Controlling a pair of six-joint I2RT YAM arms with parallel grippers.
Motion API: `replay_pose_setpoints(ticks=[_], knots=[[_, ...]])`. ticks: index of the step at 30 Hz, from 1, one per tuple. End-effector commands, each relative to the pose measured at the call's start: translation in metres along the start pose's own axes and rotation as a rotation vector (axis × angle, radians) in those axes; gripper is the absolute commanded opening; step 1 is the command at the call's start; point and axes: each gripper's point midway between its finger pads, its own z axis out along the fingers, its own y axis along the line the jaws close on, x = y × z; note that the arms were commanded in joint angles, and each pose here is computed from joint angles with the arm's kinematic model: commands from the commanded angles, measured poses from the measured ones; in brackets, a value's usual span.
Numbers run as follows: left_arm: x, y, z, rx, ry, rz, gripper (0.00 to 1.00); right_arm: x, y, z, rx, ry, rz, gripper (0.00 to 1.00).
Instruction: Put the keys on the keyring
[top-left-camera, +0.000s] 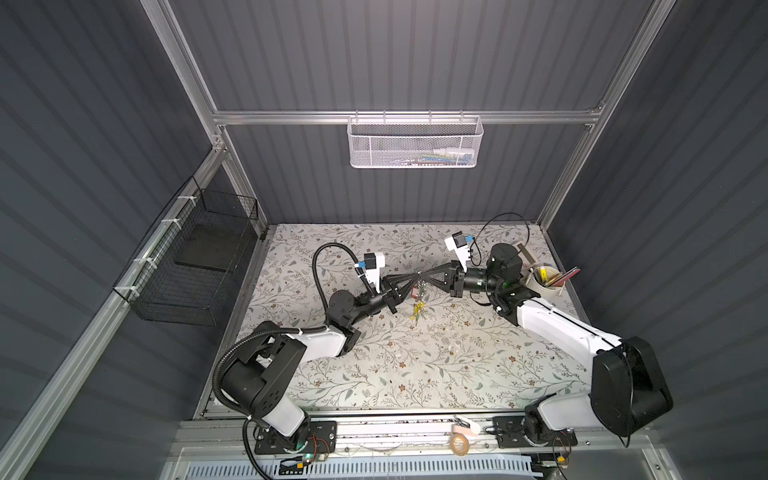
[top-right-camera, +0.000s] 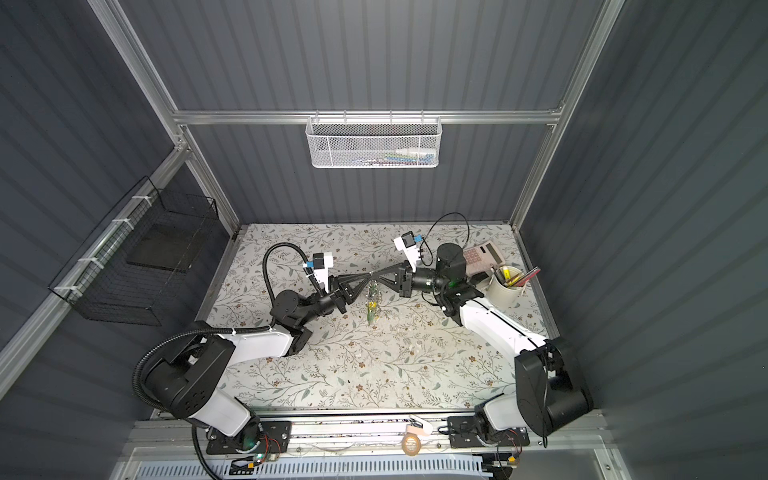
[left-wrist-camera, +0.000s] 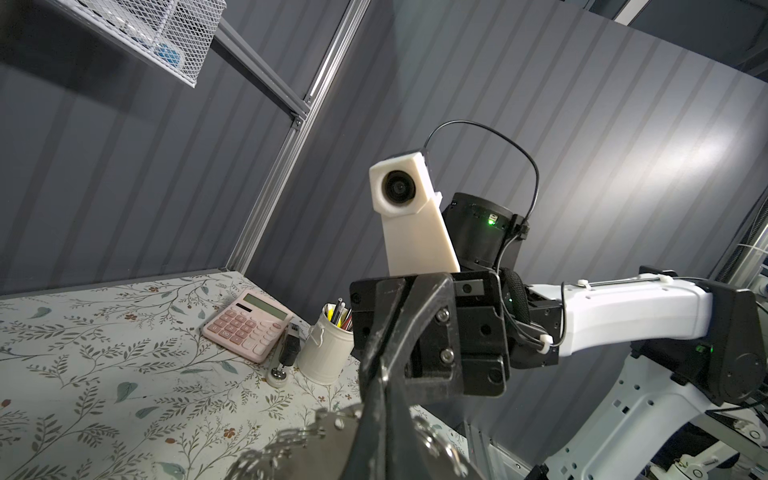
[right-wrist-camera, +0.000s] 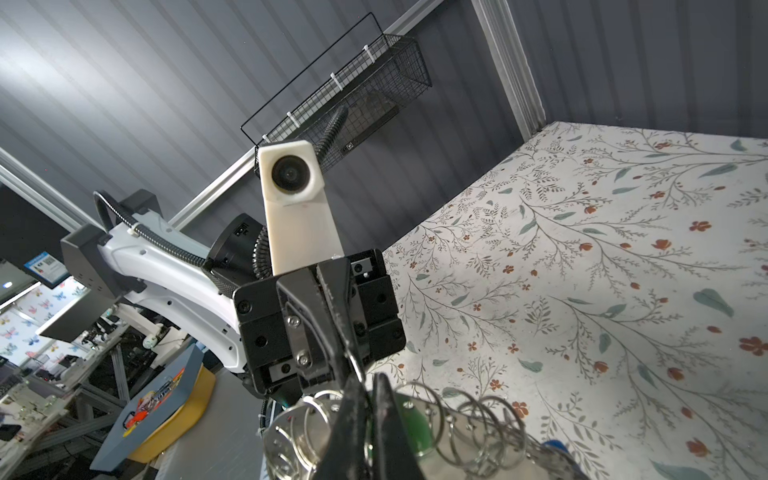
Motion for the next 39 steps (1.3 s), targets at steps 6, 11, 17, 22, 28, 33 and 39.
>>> replay_pose_setpoints(ticks=[6,11,17,22,28,33,39], knots=[[-0.019,-0.018,-0.002,0.048,-0.073,0.062,0.0,0.002,0.01,0.005,-0.048,0.026,-0.001,0.0],[-0.009,-0.009,-0.01,0.007,-0.024,0.044,0.0,0.003,0.009,0.004,-0.025,0.037,-0.024,0.0],[0.008,0.003,-0.02,-0.083,0.073,0.067,0.16,0.004,0.005,0.005,0.011,0.05,-0.093,0.0],[0.01,0.011,-0.027,-0.136,0.101,0.056,0.33,0.001,0.0,0.007,0.019,0.046,-0.125,0.0],[0.005,0.034,-0.053,-0.282,0.164,-0.017,0.65,0.002,-0.004,0.008,0.038,0.067,-0.189,0.0],[0.01,0.045,-0.072,-0.495,0.365,-0.021,0.99,0.009,-0.006,0.007,0.04,0.079,-0.244,0.0],[-0.01,0.051,-0.092,-0.666,0.477,0.145,1.0,0.02,-0.009,0.009,0.061,0.138,-0.303,0.0]])
